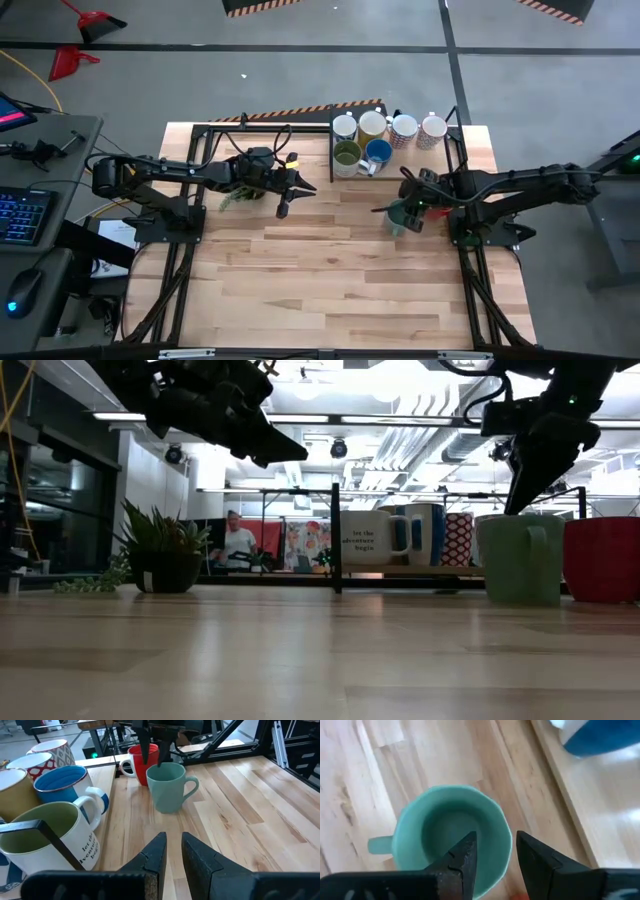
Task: Place coffee mugs
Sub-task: Put the green mug on the shelf, then put the red mug on the shelf
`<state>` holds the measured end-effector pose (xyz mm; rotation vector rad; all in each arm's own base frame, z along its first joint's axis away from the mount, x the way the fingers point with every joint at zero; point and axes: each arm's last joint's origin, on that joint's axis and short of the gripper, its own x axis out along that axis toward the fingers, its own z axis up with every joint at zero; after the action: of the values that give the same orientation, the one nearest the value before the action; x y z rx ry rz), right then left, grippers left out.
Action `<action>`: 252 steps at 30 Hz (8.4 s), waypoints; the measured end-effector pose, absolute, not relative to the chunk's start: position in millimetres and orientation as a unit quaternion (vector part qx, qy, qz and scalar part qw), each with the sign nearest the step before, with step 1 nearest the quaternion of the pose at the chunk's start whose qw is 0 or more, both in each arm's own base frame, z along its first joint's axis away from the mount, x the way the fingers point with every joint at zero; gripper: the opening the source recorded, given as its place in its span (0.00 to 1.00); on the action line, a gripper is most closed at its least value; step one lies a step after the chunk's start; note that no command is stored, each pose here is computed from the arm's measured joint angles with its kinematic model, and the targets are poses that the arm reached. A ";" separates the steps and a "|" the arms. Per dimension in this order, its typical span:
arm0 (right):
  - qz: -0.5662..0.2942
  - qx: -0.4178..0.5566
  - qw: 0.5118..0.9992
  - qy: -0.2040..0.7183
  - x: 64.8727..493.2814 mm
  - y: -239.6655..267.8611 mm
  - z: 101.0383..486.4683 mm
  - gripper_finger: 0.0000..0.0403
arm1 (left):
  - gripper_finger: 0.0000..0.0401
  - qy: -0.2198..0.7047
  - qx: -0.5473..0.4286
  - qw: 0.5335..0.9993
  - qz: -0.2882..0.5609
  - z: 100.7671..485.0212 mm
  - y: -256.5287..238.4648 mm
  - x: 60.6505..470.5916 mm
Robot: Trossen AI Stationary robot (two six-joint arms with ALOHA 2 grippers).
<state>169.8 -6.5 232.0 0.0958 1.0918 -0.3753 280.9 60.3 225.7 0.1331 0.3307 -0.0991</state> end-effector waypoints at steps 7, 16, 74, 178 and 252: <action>-0.224 0.065 0.827 0.511 169.7 -8.1 230.4 0.29 | 0.13 0.164 0.070 0.983 -0.050 225.7 60.3 280.9; -0.248 0.064 0.797 0.547 181.8 -8.6 214.1 0.29 | 0.13 0.165 0.071 0.983 -0.050 225.7 60.3 280.9; -0.390 0.093 0.710 0.579 185.5 -67.2 238.8 0.00 | 0.13 0.150 0.125 0.975 -0.110 219.7 56.7 286.2; -0.416 0.183 0.761 0.464 164.1 -159.2 247.2 0.08 | 0.13 0.147 0.125 0.969 -0.155 225.6 39.4 282.5; -0.380 0.269 0.643 0.608 128.0 -35.3 279.9 0.32 | 0.13 0.143 0.114 0.972 -0.150 226.9 39.8 283.0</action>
<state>128.0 -35.3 279.9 0.6127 1.3851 -0.8650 283.0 39.8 226.9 0.2299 0.2877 -0.3037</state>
